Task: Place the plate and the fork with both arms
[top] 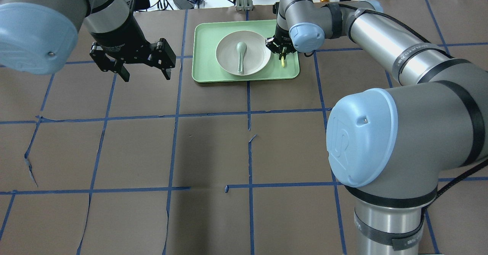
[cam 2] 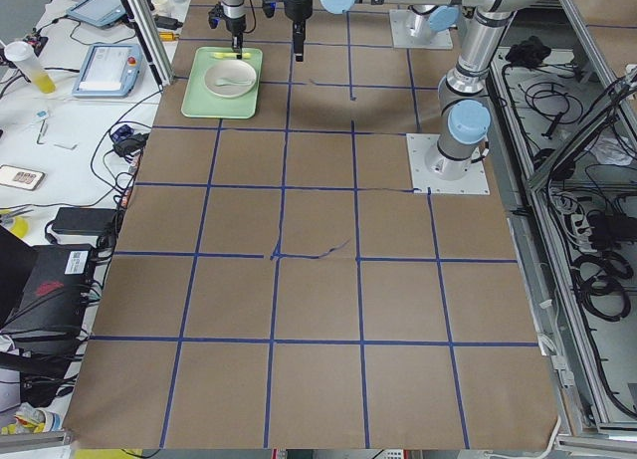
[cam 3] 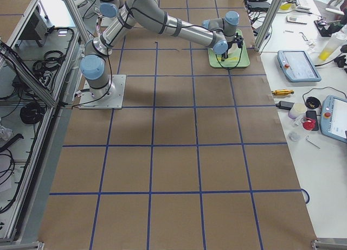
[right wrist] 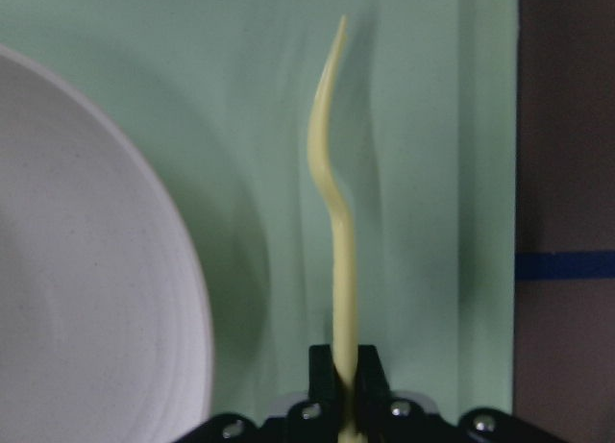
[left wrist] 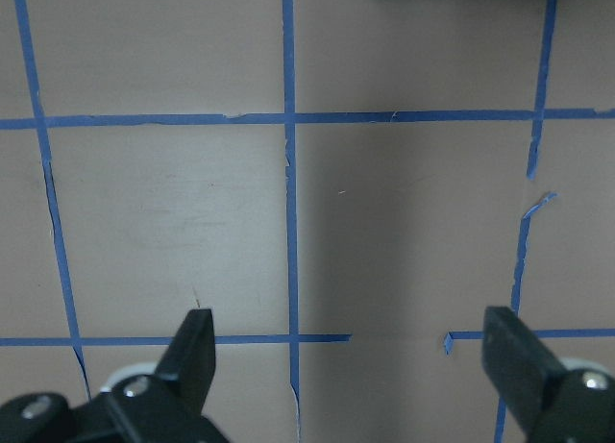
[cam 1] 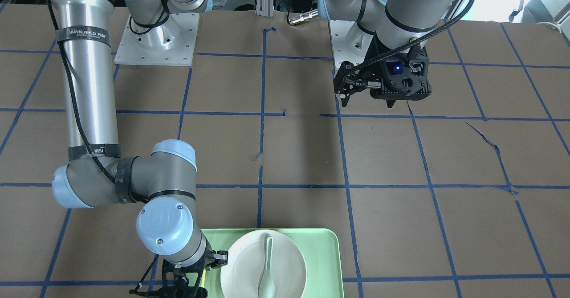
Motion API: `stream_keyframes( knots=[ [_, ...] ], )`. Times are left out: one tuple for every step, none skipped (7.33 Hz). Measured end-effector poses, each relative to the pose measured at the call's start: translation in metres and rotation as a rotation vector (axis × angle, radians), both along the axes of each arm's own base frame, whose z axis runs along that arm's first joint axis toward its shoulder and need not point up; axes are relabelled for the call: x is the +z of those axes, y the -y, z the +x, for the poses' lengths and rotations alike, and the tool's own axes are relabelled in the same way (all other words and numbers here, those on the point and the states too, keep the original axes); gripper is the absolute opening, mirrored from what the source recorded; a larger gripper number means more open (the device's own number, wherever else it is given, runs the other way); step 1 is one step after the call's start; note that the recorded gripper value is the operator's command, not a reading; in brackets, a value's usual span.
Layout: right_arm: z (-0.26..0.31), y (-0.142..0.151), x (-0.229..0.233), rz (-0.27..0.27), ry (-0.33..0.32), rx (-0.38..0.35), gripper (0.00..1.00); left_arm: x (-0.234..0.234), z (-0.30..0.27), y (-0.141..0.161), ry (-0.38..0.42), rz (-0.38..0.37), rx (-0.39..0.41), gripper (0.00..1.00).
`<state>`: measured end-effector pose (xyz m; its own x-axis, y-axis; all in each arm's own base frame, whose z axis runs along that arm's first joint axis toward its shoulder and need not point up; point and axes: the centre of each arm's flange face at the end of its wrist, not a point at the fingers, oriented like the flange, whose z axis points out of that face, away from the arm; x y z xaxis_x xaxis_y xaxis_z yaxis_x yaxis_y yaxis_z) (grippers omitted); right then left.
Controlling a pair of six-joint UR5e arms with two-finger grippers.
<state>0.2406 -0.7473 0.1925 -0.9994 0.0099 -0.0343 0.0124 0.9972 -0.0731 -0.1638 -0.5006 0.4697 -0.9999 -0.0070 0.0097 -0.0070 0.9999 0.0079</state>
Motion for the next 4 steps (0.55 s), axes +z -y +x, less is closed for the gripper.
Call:
stream_keyframes(
  knots=[
    [-0.0001, -0.0008, -0.0010, 0.002, -0.001, 0.009, 1.00, 0.0002, 0.0000, 0.0001, 0.000, 0.000, 0.000, 1.00],
    [-0.0002, -0.0013, -0.0010, 0.002, -0.002, 0.023, 1.00, 0.0002, 0.0000, 0.0002, 0.000, 0.000, 0.000, 1.00],
    [-0.0004, -0.0014, 0.0014, -0.001, -0.005, 0.041, 1.00, -0.0002, 0.0000, 0.0003, 0.000, 0.000, 0.000, 1.00],
    [-0.0010, -0.0017, 0.0072, -0.009, -0.011, 0.060, 1.00, -0.0004, 0.0000, 0.0004, 0.000, 0.001, 0.000, 1.00]
  ],
)
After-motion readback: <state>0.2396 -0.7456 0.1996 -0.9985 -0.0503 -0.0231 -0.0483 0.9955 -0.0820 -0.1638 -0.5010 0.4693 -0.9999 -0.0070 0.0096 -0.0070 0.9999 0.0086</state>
